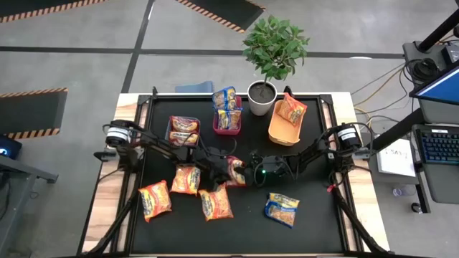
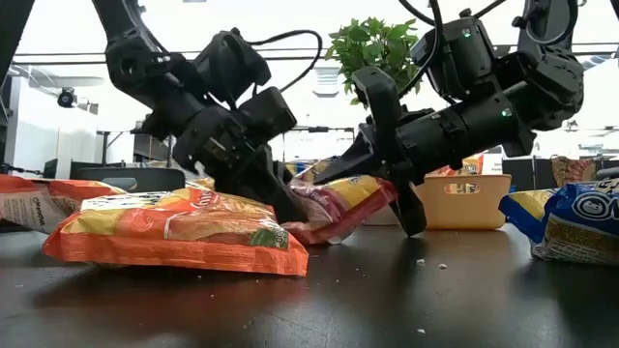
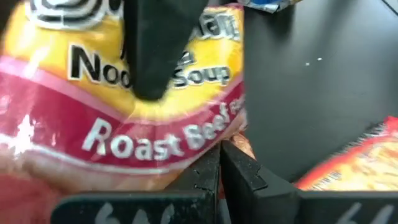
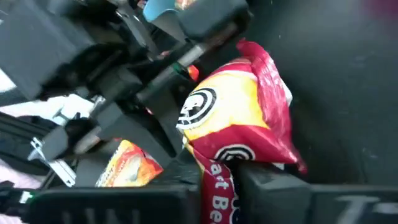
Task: Sort Maruchan noodles
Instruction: Put the red noodle pack into the blue bin
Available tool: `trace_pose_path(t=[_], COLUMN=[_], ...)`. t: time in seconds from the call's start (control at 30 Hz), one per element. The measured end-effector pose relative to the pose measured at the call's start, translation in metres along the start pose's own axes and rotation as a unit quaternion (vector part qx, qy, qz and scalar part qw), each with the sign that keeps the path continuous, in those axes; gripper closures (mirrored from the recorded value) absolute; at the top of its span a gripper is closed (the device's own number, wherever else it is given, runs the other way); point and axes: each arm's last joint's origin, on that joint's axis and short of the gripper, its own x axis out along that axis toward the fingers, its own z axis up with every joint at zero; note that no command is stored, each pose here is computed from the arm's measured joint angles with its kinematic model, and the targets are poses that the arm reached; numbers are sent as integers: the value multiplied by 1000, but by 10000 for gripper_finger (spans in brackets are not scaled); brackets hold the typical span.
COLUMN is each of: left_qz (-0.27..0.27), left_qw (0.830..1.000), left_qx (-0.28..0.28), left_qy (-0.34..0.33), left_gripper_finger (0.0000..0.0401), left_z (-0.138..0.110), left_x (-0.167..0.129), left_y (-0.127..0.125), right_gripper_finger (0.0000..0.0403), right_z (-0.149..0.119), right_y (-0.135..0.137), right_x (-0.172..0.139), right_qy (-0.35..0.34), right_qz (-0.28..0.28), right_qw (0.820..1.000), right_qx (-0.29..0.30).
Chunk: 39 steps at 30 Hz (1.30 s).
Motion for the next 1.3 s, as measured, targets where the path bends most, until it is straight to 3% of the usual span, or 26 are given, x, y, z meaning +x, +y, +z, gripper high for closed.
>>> trace_pose_path(t=[0.13, 0.33, 0.5, 0.7, 1.03, 1.3], left_qz=[13, 36, 88, 168, 298, 329], left_qw=[999, 995, 981, 948, 902, 879], left_qx=[25, 98, 157, 202, 163, 145], left_qy=[17, -2, -77, -181, -268, -314], left_gripper_finger=[401, 401, 401, 401, 401, 401], left_z=[11, 41, 61, 64, 45, 37], left_x=[-22, -91, -158, -225, -286, -312], left_y=[-5, -20, -35, -48, -55, -60], right_gripper_finger=[388, 383, 382, 381, 381, 381], right_z=[5, 31, 56, 89, 132, 148], right_y=[6, 20, 34, 53, 64, 55], right_x=[-3, -11, -11, 6, 63, 123], right_qy=[-4, -45, -98, -151, -205, -218], right_qz=[11, 36, 45, 43, 31, 47], right_qw=[1000, 996, 985, 962, 923, 909], right_qx=[-20, -63, -136, -223, -326, -353])
